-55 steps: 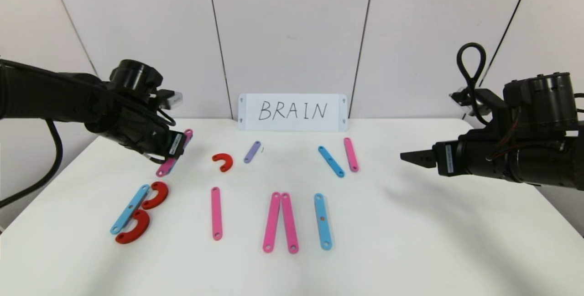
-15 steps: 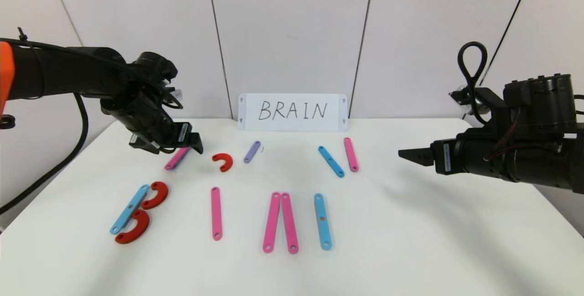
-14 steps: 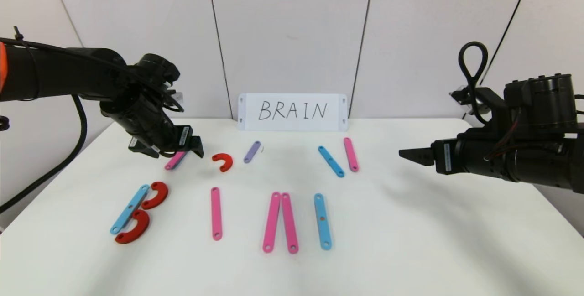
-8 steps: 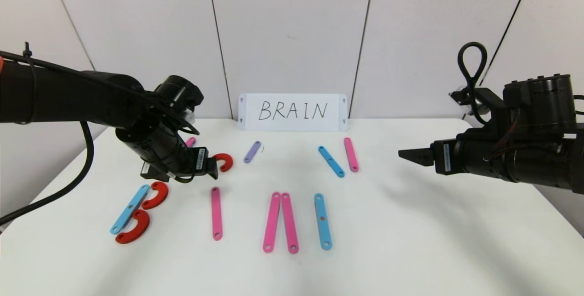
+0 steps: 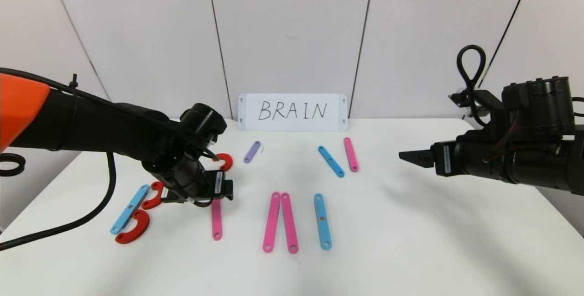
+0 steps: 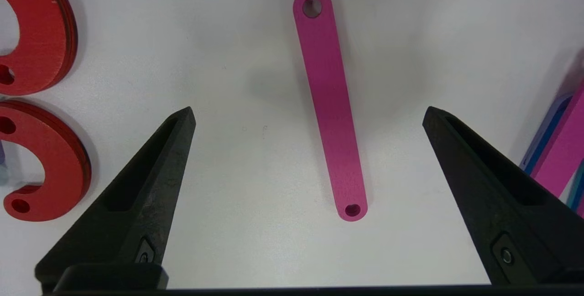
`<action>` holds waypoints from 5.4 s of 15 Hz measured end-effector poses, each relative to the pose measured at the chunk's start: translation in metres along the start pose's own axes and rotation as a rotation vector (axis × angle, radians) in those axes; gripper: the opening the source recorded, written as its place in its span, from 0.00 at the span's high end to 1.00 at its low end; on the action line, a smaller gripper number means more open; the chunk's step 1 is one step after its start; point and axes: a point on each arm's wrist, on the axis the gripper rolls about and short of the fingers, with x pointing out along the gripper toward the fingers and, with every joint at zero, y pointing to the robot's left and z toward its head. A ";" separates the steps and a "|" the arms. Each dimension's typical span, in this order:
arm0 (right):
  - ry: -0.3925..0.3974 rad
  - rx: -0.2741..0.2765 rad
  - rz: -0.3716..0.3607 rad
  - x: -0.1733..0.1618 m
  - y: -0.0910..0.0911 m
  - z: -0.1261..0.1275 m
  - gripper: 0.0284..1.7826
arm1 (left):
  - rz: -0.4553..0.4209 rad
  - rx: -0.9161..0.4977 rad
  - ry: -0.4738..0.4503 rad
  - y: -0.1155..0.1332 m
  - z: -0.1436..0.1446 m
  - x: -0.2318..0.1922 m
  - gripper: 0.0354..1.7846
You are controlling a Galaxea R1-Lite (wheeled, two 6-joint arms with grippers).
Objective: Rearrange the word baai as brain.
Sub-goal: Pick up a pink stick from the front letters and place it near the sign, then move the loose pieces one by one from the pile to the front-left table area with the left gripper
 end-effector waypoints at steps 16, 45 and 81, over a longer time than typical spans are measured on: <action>0.000 -0.002 0.001 -0.001 0.000 0.000 0.05 | 0.016 -0.001 0.047 -0.004 -0.006 0.023 0.78; -0.019 0.000 0.000 -0.003 0.000 -0.002 0.05 | -0.385 0.307 -0.321 -0.107 0.091 0.018 0.86; -0.019 0.005 0.004 -0.005 -0.002 -0.005 0.05 | -0.385 0.276 -0.459 -0.143 0.086 0.043 0.03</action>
